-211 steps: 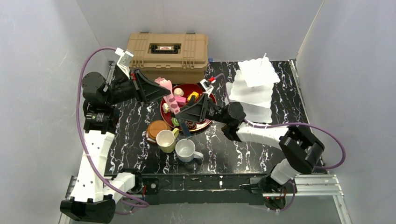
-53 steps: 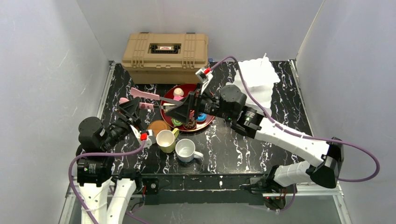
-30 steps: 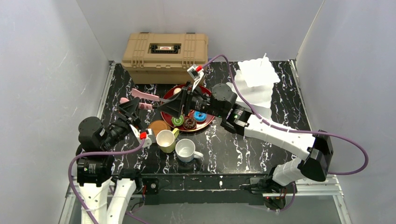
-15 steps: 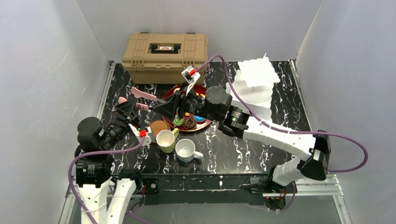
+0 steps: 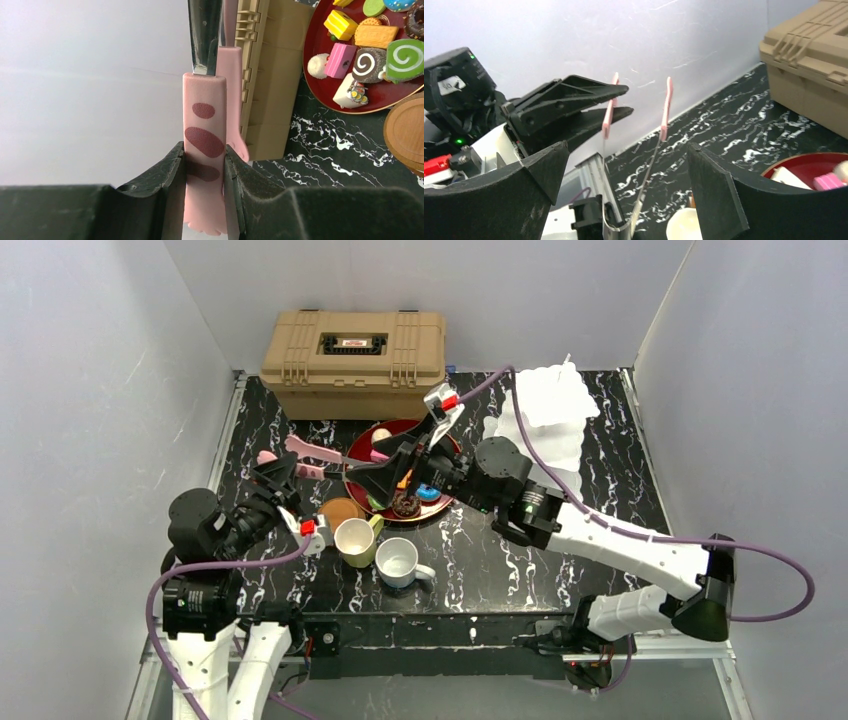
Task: Serve the afternoon tea
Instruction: Adjust the clamp.
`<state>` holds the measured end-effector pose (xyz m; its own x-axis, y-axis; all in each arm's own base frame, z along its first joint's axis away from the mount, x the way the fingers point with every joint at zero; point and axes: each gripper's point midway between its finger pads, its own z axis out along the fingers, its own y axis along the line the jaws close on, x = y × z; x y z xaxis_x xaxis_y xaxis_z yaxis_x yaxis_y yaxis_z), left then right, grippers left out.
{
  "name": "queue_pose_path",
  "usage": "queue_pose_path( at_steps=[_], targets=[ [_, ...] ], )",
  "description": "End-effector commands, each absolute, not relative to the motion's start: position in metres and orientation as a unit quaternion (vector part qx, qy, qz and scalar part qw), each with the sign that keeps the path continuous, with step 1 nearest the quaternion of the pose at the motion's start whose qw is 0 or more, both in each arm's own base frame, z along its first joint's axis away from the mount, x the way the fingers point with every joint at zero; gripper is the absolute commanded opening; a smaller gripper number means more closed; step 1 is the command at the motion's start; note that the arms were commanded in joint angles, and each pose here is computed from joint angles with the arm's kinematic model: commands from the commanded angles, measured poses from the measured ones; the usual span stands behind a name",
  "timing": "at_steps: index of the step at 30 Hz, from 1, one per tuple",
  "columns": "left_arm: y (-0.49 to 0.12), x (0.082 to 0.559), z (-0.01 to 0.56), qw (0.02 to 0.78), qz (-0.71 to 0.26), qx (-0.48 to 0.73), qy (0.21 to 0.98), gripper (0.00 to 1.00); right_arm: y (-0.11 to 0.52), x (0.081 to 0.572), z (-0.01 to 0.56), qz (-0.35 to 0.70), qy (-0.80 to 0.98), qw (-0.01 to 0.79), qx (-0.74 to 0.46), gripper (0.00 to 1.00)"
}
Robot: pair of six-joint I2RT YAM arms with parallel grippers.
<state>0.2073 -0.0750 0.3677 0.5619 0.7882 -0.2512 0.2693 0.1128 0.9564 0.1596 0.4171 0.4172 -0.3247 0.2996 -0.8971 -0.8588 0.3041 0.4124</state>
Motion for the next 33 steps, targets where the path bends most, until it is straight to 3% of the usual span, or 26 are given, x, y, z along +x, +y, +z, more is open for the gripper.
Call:
queue_pose_path(
  at_steps=[1, 7, 13, 20, 28, 31, 33],
  targets=[
    [-0.079, 0.202, 0.381, 0.627, 0.209, 0.633, 0.403, 0.0, 0.436, 0.153, 0.437, 0.59, 0.575, 0.521, -0.223, 0.93],
    [-0.072, 0.205, 0.383, 0.621, 0.22, 0.624, 0.421, 0.0, 0.455, 0.156, 0.421, 0.587, 0.596, 0.503, -0.216, 0.84],
    [-0.069, 0.206, 0.377, 0.613, 0.228, 0.628, 0.422, 0.0, 0.447, 0.162, 0.423, 0.574, 0.596, 0.535, -0.17, 0.72],
    [-0.068, 0.209, 0.375, 0.607, 0.235, 0.632, 0.421, 0.0, 0.459, 0.149, 0.427, 0.586, 0.585, 0.535, -0.168, 0.71],
    [-0.067, 0.207, 0.374, 0.605, 0.241, 0.635, 0.416, 0.0, 0.455, 0.149, 0.426, 0.582, 0.58, 0.55, -0.151, 0.51],
    [-0.068, 0.206, 0.372, 0.603, 0.244, 0.64, 0.408, 0.0, 0.448, 0.152, 0.427, 0.578, 0.576, 0.56, -0.146, 0.35],
    [-0.069, 0.206, 0.37, 0.601, 0.246, 0.644, 0.404, 0.0, 0.444, 0.153, 0.428, 0.576, 0.573, 0.566, -0.141, 0.32]
  ],
)
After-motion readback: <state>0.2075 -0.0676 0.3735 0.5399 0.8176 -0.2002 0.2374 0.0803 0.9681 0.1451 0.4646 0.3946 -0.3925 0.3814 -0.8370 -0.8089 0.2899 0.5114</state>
